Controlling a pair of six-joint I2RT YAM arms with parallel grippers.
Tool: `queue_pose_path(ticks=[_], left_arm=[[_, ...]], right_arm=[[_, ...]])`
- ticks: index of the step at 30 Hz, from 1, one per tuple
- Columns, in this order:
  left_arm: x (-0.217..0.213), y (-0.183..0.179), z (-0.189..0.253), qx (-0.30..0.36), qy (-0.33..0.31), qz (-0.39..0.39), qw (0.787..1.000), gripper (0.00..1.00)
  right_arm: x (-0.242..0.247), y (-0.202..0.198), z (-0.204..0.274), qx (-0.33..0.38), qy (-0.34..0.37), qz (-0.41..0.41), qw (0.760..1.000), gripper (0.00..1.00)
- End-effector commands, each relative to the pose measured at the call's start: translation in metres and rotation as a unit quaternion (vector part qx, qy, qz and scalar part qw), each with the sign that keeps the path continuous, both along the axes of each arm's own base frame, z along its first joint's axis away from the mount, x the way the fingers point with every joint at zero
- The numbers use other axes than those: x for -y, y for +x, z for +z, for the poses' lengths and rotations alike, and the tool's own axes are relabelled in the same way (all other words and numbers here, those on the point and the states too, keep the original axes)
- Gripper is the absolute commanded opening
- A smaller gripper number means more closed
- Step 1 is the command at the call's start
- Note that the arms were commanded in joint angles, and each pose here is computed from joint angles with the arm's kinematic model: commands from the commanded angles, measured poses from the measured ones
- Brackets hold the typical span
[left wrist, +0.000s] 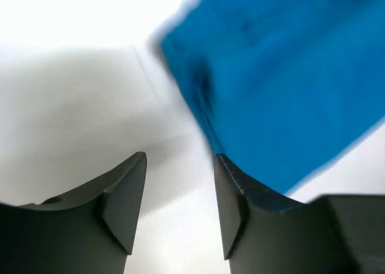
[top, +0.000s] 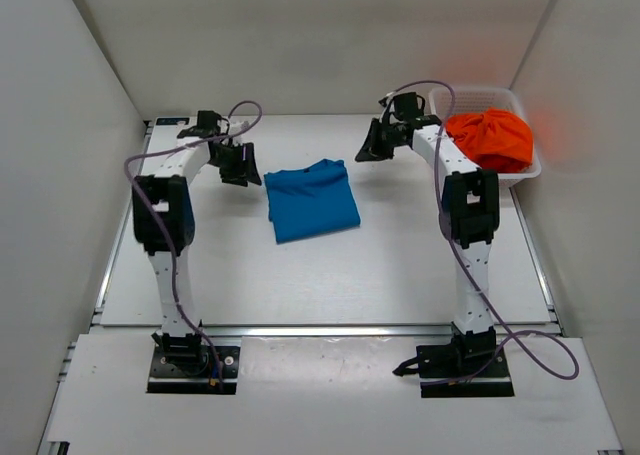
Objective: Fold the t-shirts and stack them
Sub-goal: Fold the long partially folded tshirt into a neat square, then smooth out wrinkles on the folded tshirt
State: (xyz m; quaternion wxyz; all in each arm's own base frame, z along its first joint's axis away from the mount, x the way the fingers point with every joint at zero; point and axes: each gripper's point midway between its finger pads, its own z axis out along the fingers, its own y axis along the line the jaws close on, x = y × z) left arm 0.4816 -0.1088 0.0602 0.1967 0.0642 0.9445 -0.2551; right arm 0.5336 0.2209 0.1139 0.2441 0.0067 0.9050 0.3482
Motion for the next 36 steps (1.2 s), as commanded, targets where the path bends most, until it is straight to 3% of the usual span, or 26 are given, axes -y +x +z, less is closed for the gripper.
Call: queue_pose_path(ticks=[1,3,7,9,11,14,20,27,34,36], left_arm=[[0.019,-0.014,0.121,0.245,0.072,-0.112,0.961,0.58],[0.058,-0.046,0.112,0.248,0.117,-0.211,0.938,0.52],[0.079,-0.069,0.085,0.191,0.104,-0.225,0.950,0.51],[0.082,-0.062,0.076,0.185,0.103,-0.214,0.954,0.55],[0.090,-0.044,0.068,0.191,0.120,-0.204,0.953,0.55],[0.100,-0.030,0.059,0.165,0.105,-0.204,0.959,0.52],[0.116,-0.030,0.032,0.128,0.097,-0.222,0.962,0.52],[0.099,0.002,0.013,0.126,0.127,-0.153,0.972,0.55],[0.087,0.020,-0.014,0.107,0.155,-0.132,0.973,0.59],[0.081,0.026,-0.019,0.105,0.161,-0.116,0.975,0.60]], right_arm=[[0.002,-0.038,0.042,0.073,-0.071,0.071,0.992,0.00],[0.001,-0.049,0.039,0.069,-0.081,0.076,0.991,0.00],[-0.008,-0.070,0.048,0.095,-0.090,0.106,0.986,0.00],[-0.016,-0.067,0.048,0.076,-0.033,0.104,0.991,0.00],[-0.018,-0.053,0.022,0.045,-0.022,0.098,0.994,0.00],[-0.038,-0.041,0.024,0.052,-0.007,0.118,0.992,0.00],[-0.054,-0.053,0.005,0.019,0.023,0.136,0.990,0.00],[-0.062,-0.042,0.001,0.012,0.040,0.129,0.991,0.00],[-0.066,-0.045,-0.042,-0.033,0.043,0.131,0.990,0.00],[-0.067,-0.033,-0.041,-0.018,0.040,0.127,0.991,0.00]])
